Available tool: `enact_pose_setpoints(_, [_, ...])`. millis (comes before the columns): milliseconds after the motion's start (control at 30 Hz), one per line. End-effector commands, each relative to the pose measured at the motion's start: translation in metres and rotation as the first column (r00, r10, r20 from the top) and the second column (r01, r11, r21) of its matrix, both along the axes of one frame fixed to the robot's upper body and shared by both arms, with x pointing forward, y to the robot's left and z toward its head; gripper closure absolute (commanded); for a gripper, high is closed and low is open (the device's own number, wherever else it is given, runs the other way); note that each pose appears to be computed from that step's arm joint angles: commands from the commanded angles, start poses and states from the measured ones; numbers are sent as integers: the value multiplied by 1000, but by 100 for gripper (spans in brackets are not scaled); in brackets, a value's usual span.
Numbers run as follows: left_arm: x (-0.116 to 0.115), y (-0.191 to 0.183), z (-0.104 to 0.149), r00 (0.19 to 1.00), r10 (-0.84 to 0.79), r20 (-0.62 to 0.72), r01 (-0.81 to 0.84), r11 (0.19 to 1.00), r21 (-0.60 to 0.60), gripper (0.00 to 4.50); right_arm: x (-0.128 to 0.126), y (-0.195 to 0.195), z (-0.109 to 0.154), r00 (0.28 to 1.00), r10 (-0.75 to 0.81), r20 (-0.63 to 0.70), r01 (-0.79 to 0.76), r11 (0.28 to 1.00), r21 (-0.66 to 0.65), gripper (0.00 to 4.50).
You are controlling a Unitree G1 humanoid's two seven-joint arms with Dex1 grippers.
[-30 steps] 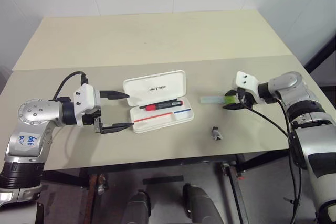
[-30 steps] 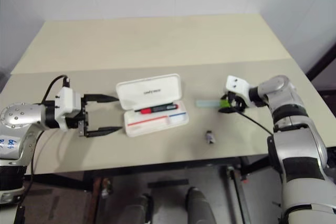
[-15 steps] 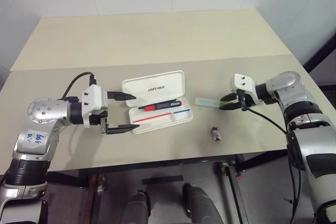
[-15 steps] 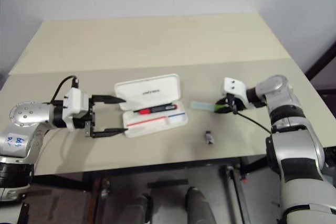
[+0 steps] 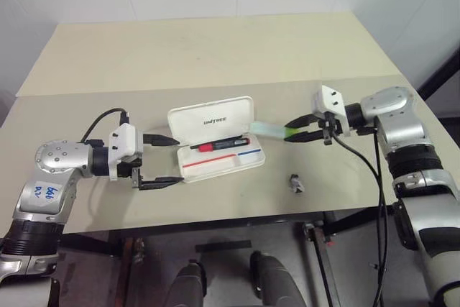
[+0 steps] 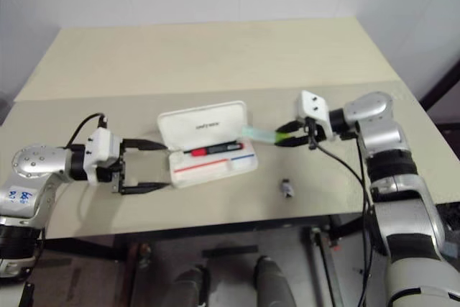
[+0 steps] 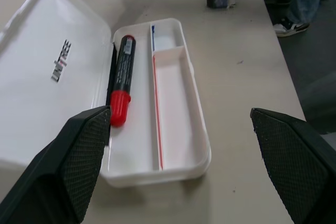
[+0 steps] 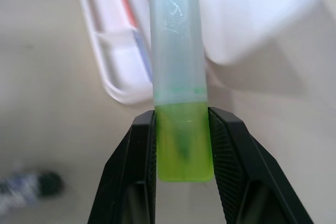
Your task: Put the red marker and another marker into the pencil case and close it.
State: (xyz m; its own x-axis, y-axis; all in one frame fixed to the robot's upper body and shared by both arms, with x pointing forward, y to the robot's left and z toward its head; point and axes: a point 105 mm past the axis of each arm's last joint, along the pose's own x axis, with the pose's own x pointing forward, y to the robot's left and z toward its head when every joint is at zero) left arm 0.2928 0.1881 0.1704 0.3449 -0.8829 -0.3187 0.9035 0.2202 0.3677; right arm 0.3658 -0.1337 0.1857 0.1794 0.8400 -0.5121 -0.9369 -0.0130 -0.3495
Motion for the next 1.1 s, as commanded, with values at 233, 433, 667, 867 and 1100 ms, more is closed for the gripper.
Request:
enact_pose_setpoints(233, [-5,18,-11,998,70,5,-70,997,10,0,-13,97,-3,987,162,11,-161,986,-41,343])
enact_pose_setpoints(433, [-10,18,-14,996,87,3,-87,996,-1,0,-16,119,-11,981,195,-8,-195,977,-91,343])
enact_pose_setpoints(667, [-16,19,-16,993,114,5,-114,993,-5,0,-11,120,-15,981,194,-15,-194,970,-143,343])
enact_pose_setpoints(867, [-18,20,-16,991,133,11,-133,991,-9,0,-10,117,-19,978,206,-33,-209,964,-166,343])
enact_pose_setpoints(1100, [-16,21,-16,990,138,15,-138,990,-7,0,-16,127,-15,970,237,-53,-243,961,-131,343])
